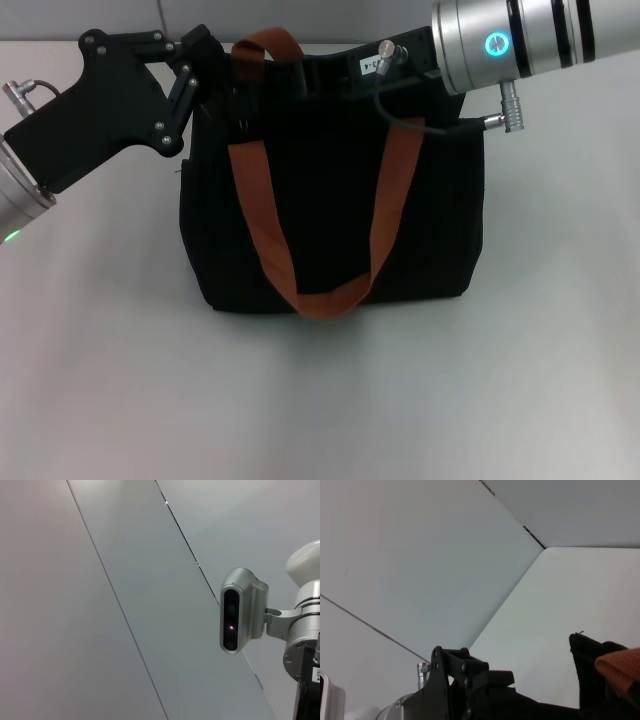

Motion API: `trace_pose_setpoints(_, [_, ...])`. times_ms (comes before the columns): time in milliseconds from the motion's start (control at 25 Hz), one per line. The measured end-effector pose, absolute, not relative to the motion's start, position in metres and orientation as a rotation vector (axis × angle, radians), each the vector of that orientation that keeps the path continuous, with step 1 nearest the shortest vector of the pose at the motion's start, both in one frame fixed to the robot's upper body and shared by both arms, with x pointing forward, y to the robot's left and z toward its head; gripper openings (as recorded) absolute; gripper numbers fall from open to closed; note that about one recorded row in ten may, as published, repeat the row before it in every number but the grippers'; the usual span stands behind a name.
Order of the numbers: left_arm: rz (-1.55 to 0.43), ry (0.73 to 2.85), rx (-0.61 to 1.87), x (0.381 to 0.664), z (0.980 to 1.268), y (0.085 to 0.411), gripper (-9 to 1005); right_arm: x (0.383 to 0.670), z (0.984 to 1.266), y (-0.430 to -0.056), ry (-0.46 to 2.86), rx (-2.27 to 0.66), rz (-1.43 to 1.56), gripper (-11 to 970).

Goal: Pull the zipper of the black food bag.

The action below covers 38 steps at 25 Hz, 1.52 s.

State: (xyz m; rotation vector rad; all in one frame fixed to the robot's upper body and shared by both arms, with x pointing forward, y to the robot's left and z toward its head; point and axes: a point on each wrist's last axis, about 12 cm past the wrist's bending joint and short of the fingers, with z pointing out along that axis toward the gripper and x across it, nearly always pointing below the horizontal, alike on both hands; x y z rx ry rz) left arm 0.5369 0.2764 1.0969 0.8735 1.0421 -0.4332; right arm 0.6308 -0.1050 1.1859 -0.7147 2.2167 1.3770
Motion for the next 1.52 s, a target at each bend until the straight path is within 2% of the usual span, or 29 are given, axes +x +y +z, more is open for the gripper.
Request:
trace_pose_setpoints(40, [-0.433,1.042,0.874,0.5369,1.0969,0.2764,42,0.6309,1.1860,-0.1049,2.215,-0.718,1.375,284])
trace_pose_setpoints(400, [-0.448,1.034,0.873,0.5367,1.0975,0.2739,43,0.6312,1.1870,-0.1034,2.202,-0.740,1.369,251])
trace_pose_setpoints(1240, [-0.455,1.031,0.868,0.5368,1.0974,0.2726,46,0.6301,1.1873,-0.0986,2.187,-0.797,1.344,257])
trace_pose_setpoints(1520, [-0.470,1.020,0.867,0.5355,1.0985,0.2720,47,0.6297,1.1870,-0.1000,2.183,-0.793,1.351,329])
